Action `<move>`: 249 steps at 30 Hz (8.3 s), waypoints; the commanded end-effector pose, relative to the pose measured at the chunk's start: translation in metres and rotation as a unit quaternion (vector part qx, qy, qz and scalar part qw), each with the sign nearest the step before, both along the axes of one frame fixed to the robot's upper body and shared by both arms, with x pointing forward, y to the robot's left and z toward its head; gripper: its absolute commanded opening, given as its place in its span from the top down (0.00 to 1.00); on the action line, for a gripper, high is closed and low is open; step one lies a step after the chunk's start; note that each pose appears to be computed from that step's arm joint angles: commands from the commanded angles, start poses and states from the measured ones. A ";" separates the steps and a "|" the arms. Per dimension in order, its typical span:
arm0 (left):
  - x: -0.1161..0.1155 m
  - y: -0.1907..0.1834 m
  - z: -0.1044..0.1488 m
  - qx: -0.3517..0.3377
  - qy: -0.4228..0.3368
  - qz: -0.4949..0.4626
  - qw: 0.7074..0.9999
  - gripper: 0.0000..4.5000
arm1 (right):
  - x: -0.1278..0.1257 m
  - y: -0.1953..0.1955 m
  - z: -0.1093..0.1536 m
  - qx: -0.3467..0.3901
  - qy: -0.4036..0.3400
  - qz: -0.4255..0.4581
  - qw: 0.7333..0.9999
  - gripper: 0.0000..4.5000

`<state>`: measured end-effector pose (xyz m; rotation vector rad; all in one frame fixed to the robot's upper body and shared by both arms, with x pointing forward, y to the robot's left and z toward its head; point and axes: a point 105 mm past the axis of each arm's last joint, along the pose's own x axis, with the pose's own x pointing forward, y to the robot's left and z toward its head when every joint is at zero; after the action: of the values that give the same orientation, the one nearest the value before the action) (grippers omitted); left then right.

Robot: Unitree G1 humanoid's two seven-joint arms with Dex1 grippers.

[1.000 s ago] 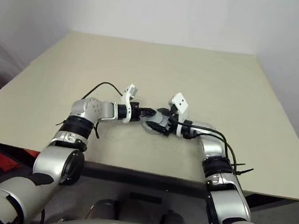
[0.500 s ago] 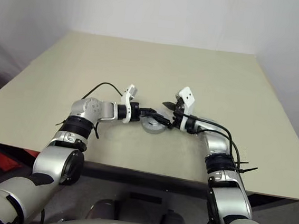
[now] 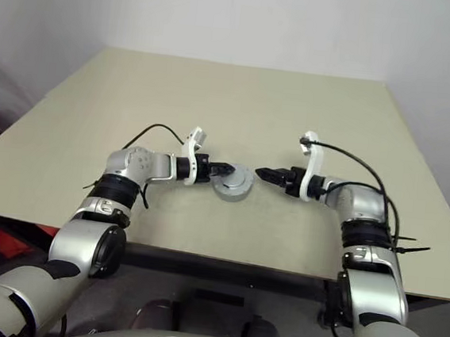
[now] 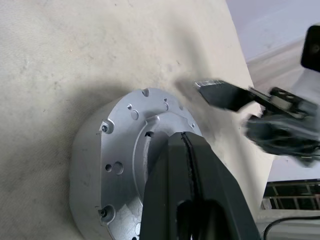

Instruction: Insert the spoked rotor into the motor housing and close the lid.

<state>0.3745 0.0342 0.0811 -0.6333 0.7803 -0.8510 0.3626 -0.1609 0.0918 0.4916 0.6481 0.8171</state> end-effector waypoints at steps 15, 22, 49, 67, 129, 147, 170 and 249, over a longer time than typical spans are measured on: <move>-0.006 0.014 -0.026 0.042 0.031 0.016 0.999 1.00 | -0.027 0.030 -0.020 0.054 0.117 -0.003 0.992 0.04; -0.006 0.016 -0.026 0.045 0.028 0.018 0.998 1.00 | -0.012 0.047 -0.011 0.090 0.095 -0.022 0.991 0.04; -0.001 0.024 -0.022 0.050 0.017 0.036 0.998 1.00 | -0.008 0.109 0.020 0.185 0.095 0.000 0.978 0.04; 0.003 0.025 -0.019 0.047 0.009 0.045 0.998 1.00 | -0.010 0.107 -0.017 0.112 0.137 -0.028 0.984 0.04; 0.011 0.038 0.017 -0.044 -0.065 0.080 0.994 1.00 | 0.023 0.098 0.000 0.186 0.151 -0.126 0.963 0.54; 0.009 0.084 0.045 -0.156 -0.094 0.172 0.968 1.00 | 0.044 0.095 0.012 0.262 0.177 -0.181 0.931 0.54; -0.009 0.134 0.042 -0.227 -0.080 0.267 0.933 0.74 | 0.054 0.099 0.069 0.348 0.146 -0.157 0.913 0.54; 0.032 0.233 0.026 -0.238 -0.064 0.570 0.784 0.53 | 0.047 0.077 0.050 0.232 0.069 -0.177 0.954 0.04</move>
<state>0.3986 0.2627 0.0821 -1.2997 0.0120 0.0990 0.4080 -0.0834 0.1306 1.0754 0.5095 0.5697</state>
